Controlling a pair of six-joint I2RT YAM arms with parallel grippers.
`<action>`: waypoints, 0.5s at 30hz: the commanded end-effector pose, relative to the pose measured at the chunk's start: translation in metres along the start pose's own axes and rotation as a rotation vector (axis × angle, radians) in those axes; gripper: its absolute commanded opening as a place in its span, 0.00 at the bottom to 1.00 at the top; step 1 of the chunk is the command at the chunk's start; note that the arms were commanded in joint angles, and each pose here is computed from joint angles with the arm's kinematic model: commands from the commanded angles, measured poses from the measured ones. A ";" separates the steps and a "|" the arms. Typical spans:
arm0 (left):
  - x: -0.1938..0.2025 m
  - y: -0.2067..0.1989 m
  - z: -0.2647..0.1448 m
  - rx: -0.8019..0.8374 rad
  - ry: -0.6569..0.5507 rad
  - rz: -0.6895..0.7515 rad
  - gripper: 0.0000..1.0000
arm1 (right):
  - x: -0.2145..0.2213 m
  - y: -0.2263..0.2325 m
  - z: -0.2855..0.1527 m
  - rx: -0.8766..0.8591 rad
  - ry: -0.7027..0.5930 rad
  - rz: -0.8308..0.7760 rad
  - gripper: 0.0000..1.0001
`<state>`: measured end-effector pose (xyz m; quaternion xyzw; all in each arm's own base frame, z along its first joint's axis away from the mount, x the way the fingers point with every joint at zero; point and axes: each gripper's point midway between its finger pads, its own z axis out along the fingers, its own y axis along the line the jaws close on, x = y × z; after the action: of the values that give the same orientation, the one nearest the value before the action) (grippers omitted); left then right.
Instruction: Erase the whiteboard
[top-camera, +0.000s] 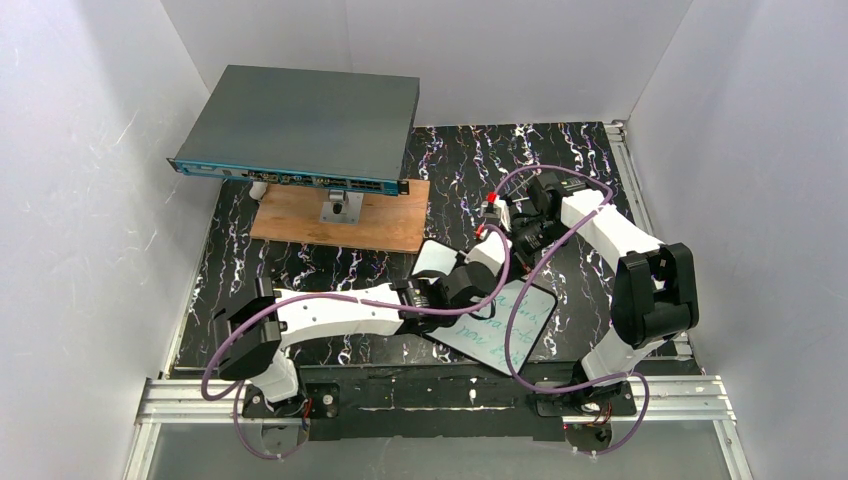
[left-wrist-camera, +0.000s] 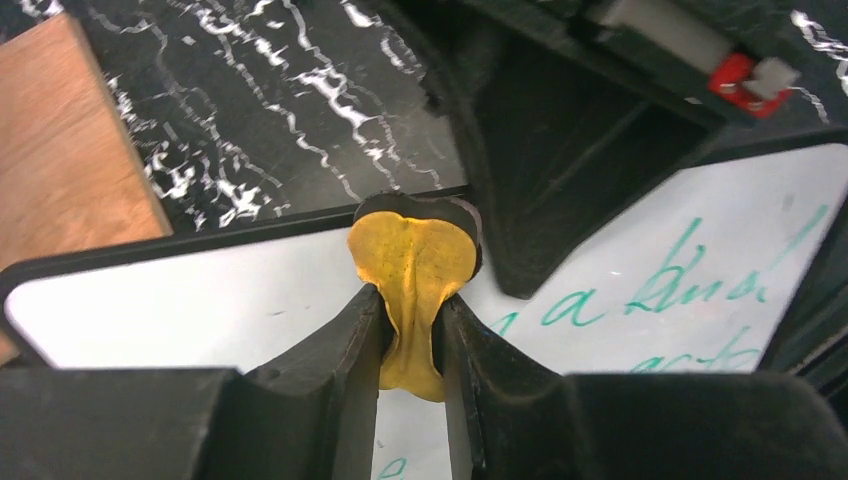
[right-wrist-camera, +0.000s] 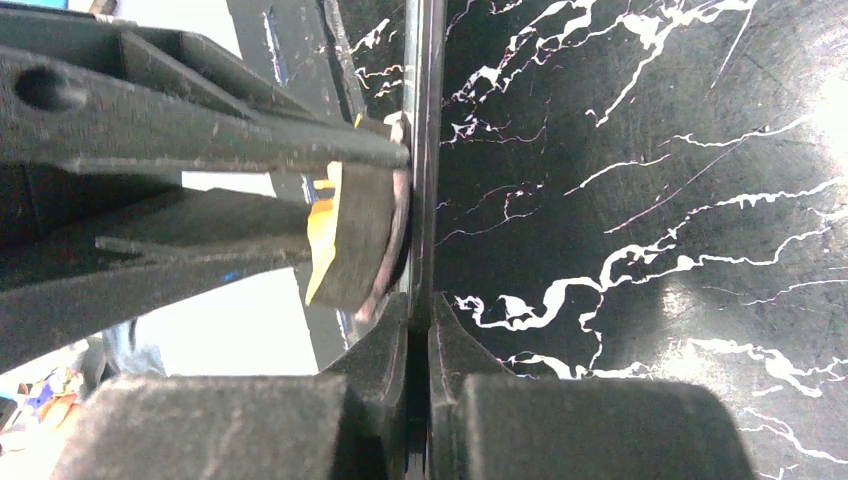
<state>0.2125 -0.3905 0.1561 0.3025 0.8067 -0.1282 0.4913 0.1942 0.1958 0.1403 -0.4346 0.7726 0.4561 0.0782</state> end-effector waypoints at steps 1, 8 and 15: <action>0.010 0.062 -0.005 -0.248 0.047 -0.039 0.00 | -0.010 0.002 -0.002 0.000 -0.042 -0.106 0.01; 0.019 0.090 -0.011 -0.281 0.077 -0.104 0.00 | -0.011 0.003 -0.002 -0.001 -0.044 -0.108 0.01; 0.013 0.050 -0.015 -0.062 0.049 -0.081 0.00 | -0.010 0.003 -0.002 -0.001 -0.043 -0.108 0.01</action>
<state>0.2418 -0.3376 0.1579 0.2203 0.8411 -0.0902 0.4857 0.1960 0.1949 0.1400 -0.4265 0.7784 0.4541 0.0771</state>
